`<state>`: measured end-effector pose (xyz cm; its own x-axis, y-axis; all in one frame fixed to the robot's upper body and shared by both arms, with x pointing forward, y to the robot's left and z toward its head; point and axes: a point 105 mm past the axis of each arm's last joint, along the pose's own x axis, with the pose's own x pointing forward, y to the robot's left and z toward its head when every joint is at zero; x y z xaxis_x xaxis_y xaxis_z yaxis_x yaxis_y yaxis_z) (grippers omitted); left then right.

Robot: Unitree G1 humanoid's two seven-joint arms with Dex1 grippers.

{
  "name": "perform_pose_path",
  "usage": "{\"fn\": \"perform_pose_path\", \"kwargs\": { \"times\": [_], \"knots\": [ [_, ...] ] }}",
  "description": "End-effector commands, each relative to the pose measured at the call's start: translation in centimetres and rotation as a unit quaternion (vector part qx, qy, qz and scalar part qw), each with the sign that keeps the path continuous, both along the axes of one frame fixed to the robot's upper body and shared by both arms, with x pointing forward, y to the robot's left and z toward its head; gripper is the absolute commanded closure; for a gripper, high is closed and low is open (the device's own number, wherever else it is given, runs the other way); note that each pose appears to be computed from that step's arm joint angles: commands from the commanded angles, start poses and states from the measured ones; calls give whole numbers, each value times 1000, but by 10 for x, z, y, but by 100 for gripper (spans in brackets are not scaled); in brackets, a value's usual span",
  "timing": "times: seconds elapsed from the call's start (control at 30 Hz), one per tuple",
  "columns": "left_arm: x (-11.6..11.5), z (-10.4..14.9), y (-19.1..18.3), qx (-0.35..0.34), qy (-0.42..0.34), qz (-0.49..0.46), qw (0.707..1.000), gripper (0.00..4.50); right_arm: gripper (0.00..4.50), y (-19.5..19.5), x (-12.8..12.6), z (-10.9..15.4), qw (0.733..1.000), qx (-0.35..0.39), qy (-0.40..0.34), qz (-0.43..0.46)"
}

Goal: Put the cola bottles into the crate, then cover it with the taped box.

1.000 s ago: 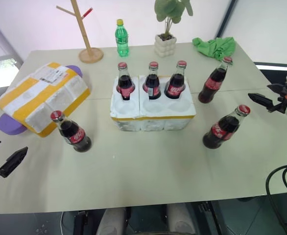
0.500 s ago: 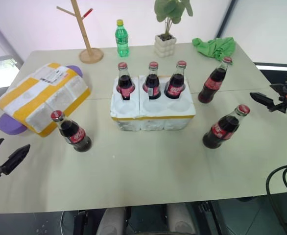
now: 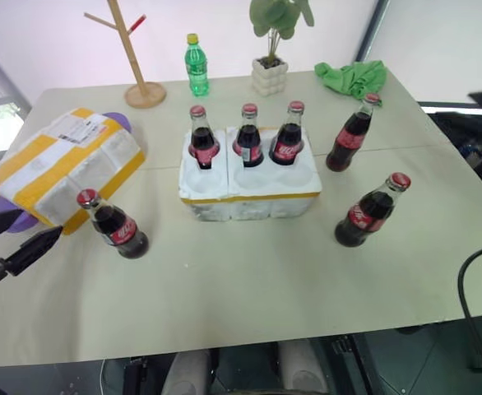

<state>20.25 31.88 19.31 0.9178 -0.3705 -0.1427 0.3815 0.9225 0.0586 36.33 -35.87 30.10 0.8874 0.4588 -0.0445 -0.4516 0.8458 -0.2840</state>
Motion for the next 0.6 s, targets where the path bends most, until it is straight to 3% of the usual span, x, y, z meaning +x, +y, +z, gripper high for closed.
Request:
{"fn": "perform_pose_path", "kwargs": {
  "times": [0.03,0.33,0.43,0.6],
  "knots": [
    [0,-6,-10,11,7,-23,1000,4,0,9,-13,25,998,-33,-14,51],
    [-1,-18,-19,17,17,-50,998,4,0,65,-37,84,973,-2,-35,226],
    [3,-24,-28,22,22,-70,997,4,0,91,-47,88,957,-8,-30,287],
    [14,-28,-39,34,17,-99,994,4,0,130,-63,70,927,-56,1,371]
  ]
}}
